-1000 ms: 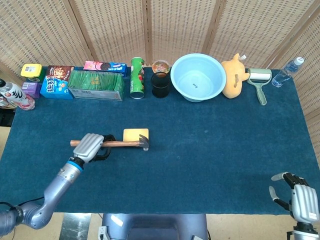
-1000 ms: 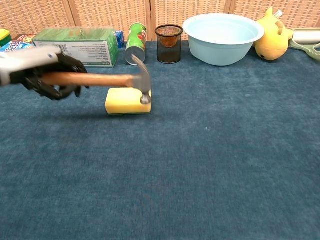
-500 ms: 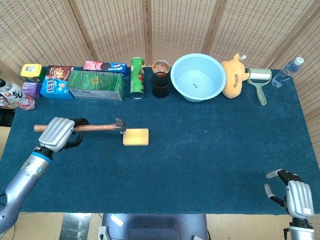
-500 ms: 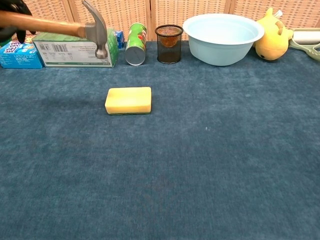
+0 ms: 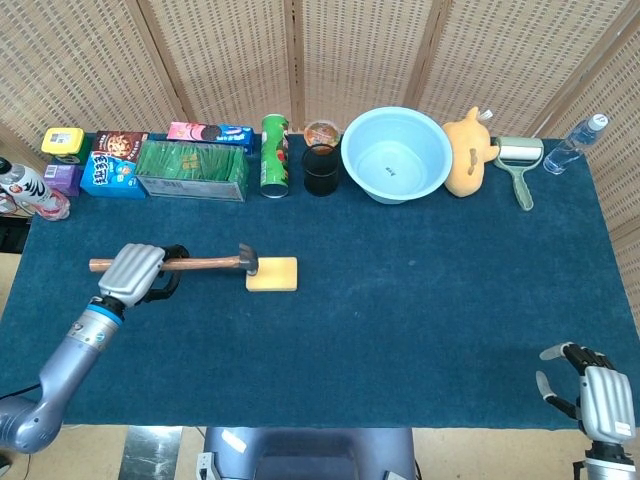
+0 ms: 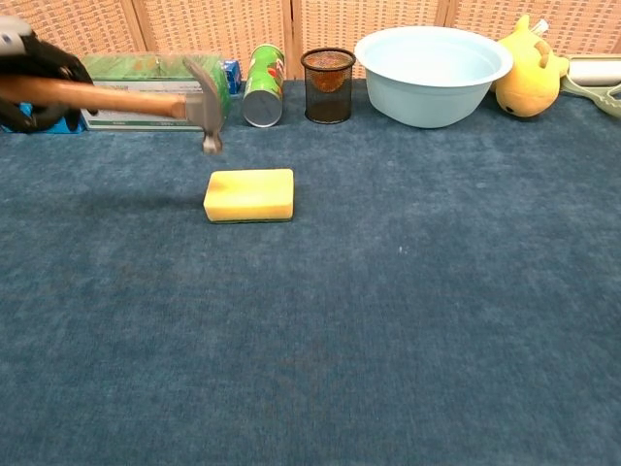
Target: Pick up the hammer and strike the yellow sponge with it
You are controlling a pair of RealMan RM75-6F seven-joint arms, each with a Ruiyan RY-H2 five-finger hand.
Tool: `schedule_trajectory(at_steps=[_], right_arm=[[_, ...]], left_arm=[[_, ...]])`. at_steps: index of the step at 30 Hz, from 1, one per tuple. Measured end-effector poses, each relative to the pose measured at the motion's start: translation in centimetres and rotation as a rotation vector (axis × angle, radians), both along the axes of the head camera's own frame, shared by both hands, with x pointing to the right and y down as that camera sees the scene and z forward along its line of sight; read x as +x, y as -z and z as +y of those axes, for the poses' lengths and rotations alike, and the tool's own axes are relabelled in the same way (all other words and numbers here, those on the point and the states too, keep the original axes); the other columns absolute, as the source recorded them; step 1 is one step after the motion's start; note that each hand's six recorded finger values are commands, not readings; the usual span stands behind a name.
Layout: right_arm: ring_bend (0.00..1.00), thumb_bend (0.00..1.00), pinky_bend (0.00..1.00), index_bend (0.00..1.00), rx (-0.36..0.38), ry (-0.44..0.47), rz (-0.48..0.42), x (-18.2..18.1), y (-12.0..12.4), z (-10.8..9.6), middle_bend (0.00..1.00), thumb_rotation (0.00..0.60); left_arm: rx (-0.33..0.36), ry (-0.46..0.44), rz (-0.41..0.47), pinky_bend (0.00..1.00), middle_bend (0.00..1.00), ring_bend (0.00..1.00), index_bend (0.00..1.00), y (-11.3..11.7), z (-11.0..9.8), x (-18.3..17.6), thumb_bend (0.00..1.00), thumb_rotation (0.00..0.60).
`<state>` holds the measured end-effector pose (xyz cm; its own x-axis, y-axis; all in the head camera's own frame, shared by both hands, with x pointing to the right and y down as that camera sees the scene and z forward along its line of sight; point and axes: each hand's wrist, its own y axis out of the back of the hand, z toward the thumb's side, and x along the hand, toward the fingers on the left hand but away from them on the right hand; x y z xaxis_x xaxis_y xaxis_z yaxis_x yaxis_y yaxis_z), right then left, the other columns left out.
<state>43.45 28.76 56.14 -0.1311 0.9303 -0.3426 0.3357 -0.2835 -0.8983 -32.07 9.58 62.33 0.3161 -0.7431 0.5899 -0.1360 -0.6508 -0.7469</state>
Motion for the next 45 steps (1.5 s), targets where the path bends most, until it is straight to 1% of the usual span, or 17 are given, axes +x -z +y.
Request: schedule_trajectory(at_steps=[6, 11, 13, 14, 17, 18, 21, 23, 25, 29, 34, 37, 42, 45], right_arm=[[0.43, 0.37, 0.36, 0.47, 0.001, -0.014, 0.010, 0.5, 0.2, 0.2, 0.46, 0.600], [0.43, 0.37, 0.36, 0.47, -0.001, -0.024, 0.011, 0.7, 0.2, 0.5, 0.46, 0.600], [0.43, 0.37, 0.36, 0.47, 0.002, -0.024, 0.011, 0.7, 0.2, 0.6, 0.46, 0.600], [0.43, 0.37, 0.36, 0.47, 0.005, -0.023, 0.011, 0.7, 0.3, 0.6, 0.46, 0.600], [0.43, 0.37, 0.36, 0.47, 0.010, -0.020, 0.011, 0.6, 0.4, 0.6, 0.46, 0.600], [0.43, 0.37, 0.36, 0.47, 0.011, -0.020, 0.011, 0.6, 0.5, 0.6, 0.46, 0.600], [0.43, 0.37, 0.36, 0.47, 0.010, -0.020, 0.010, 0.6, 0.4, 0.6, 0.46, 0.600], [0.43, 0.37, 0.36, 0.47, 0.009, -0.021, 0.009, 0.6, 0.4, 0.6, 0.46, 0.600], [0.43, 0.37, 0.36, 0.47, 0.008, -0.022, 0.009, 0.6, 0.3, 0.6, 0.46, 0.600], [0.43, 0.37, 0.36, 0.47, 0.004, -0.028, 0.010, 0.8, 0.2, 0.7, 0.46, 0.600], [0.43, 0.37, 0.36, 0.47, 0.005, -0.035, 0.015, 1.1, 0.3, 0.7, 0.46, 0.600], [0.43, 0.37, 0.36, 0.47, 0.005, -0.035, 0.019, 1.1, 0.3, 0.7, 0.46, 0.600], [0.43, 0.37, 0.36, 0.47, 0.001, -0.046, 0.023, 1.3, 0.3, 0.8, 0.46, 0.600], [0.43, 0.37, 0.36, 0.47, 0.001, -0.047, 0.023, 1.4, 0.3, 0.9, 0.46, 0.600]], left_arm=[[-0.048, -0.031, -0.056, 0.70, 0.49, 0.57, 0.49, -3.1, 0.8, 0.6, 0.69, 0.600], [-0.087, -0.064, -0.106, 0.70, 0.49, 0.57, 0.49, -4.2, 1.0, 0.9, 0.68, 0.600], [-0.090, -0.058, -0.098, 0.70, 0.49, 0.57, 0.49, -4.1, 0.9, 1.2, 0.69, 0.600], [-0.081, -0.047, -0.084, 0.70, 0.49, 0.57, 0.49, -3.9, 0.7, 1.4, 0.69, 0.600], [-0.011, 0.008, -0.003, 0.70, 0.49, 0.57, 0.49, -2.4, -0.1, 1.8, 0.69, 0.600], [0.025, 0.030, 0.040, 0.70, 0.49, 0.57, 0.50, -1.6, -0.5, 1.9, 0.69, 0.600], [0.103, 0.065, 0.151, 0.70, 0.49, 0.57, 0.49, 0.4, -1.1, 2.1, 0.69, 0.600], [0.128, 0.067, 0.195, 0.70, 0.49, 0.57, 0.49, 1.2, -1.1, 2.1, 0.69, 0.600], [0.131, 0.068, 0.208, 0.70, 0.49, 0.57, 0.49, 1.3, -0.9, 1.9, 0.68, 0.600], [0.090, 0.064, 0.183, 0.70, 0.49, 0.57, 0.49, 0.3, -0.5, 1.7, 0.68, 0.600], [0.041, 0.047, 0.121, 0.70, 0.49, 0.57, 0.49, -2.0, -0.3, 1.9, 0.67, 0.600], [-0.001, 0.042, 0.084, 0.70, 0.49, 0.57, 0.49, -3.8, -0.2, 2.3, 0.67, 0.600], [-0.058, 0.003, -0.011, 0.70, 0.49, 0.57, 0.49, -6.0, 0.0, 2.8, 0.68, 0.600], [-0.091, -0.020, -0.066, 0.70, 0.49, 0.57, 0.49, -6.7, 0.2, 2.9, 0.68, 0.600]])
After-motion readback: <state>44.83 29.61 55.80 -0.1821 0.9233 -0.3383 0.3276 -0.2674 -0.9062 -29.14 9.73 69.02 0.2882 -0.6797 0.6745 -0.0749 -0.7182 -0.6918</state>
